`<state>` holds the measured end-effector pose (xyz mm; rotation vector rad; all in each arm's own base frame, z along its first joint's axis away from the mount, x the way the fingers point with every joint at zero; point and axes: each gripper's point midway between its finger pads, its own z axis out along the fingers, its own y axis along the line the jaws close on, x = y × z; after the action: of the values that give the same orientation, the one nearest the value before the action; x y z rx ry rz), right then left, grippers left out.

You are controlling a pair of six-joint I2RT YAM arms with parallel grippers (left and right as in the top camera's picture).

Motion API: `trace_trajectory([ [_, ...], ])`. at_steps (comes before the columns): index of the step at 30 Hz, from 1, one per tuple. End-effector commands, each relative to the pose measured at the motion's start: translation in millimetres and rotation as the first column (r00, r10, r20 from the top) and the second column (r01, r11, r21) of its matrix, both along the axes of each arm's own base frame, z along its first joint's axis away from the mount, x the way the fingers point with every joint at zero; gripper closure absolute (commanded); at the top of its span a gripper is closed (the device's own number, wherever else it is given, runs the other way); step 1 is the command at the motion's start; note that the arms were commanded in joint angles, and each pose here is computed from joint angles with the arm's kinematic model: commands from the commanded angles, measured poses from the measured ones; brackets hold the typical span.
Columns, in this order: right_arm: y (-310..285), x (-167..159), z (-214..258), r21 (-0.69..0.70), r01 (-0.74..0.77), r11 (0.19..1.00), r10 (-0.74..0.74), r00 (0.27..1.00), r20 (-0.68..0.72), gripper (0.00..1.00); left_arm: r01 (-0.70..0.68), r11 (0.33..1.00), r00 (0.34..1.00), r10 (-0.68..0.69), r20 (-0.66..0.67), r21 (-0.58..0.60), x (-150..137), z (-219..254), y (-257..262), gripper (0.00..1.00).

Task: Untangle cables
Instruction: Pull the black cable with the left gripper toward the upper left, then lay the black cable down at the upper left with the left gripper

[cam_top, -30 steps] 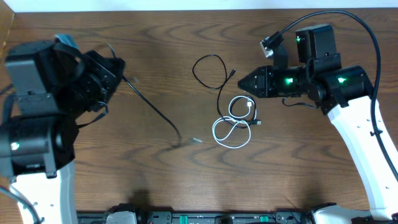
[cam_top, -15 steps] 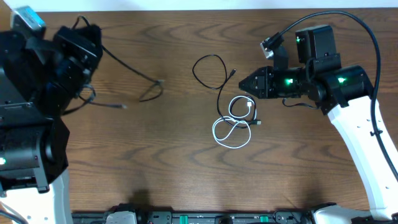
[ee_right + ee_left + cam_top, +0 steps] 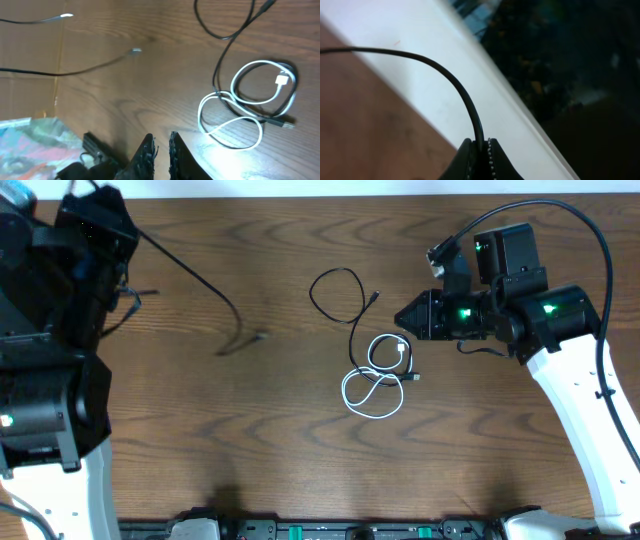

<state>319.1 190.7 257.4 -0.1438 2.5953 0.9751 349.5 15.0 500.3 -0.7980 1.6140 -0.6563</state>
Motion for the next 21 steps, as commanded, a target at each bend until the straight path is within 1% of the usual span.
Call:
trace_trajectory([
  [1, -7, 4, 4, -0.047, 0.025, 0.999, -0.023, 0.999, 0.047, 0.91, 0.154, 0.976, 0.984, -0.166, 0.067, 0.156, 20, 16, -21, 0.93],
  [3, -9, 5, 3, -0.058, 0.034, 0.998, -0.030, 0.998, 0.053, 0.90, 0.177, 0.971, 0.979, -0.190, 0.067, 0.160, 34, 17, -24, 0.93],
  [4, -9, 6, 3, -0.061, 0.036, 0.997, -0.033, 0.998, 0.055, 0.90, 0.183, 0.967, 0.978, -0.197, 0.064, 0.180, 42, 18, -24, 0.93],
  [7, -11, 7, 2, -0.073, 0.045, 0.996, -0.041, 0.997, 0.058, 0.90, 0.187, 0.949, 0.975, -0.210, 0.068, 0.253, 69, 22, -22, 0.93],
  [9, -12, 7, 1, -0.076, 0.048, 0.996, -0.043, 0.997, 0.060, 0.90, 0.180, 0.928, 0.971, -0.220, 0.091, 0.326, 91, 27, -20, 0.92],
  [11, -12, 8, 1, -0.078, 0.049, 0.996, -0.044, 0.997, 0.060, 0.90, 0.128, 0.922, 0.976, -0.183, 0.120, 0.365, 111, 29, -10, 0.93],
  [14, -13, 8, 1, -0.081, 0.051, 0.995, -0.046, 0.997, 0.061, 0.90, 0.012, 0.926, 0.985, -0.077, 0.157, 0.376, 134, 28, 10, 0.93],
  [16, -15, 9, 0, -0.092, 0.059, 0.994, -0.053, 0.996, 0.065, 0.90, -0.036, 0.912, 0.981, -0.045, 0.187, 0.408, 150, 28, 18, 0.92],
  [18, -18, 11, -1, -0.107, 0.072, 0.992, -0.065, 0.995, 0.071, 0.89, -0.026, 0.910, 0.979, -0.061, 0.195, 0.413, 164, 22, 15, 0.93],
  [21, -21, 14, -2, -0.124, 0.088, 0.988, -0.078, 0.994, 0.082, 0.89, 0.062, 0.914, 0.968, -0.152, 0.199, 0.400, 183, 10, -7, 0.93],
])
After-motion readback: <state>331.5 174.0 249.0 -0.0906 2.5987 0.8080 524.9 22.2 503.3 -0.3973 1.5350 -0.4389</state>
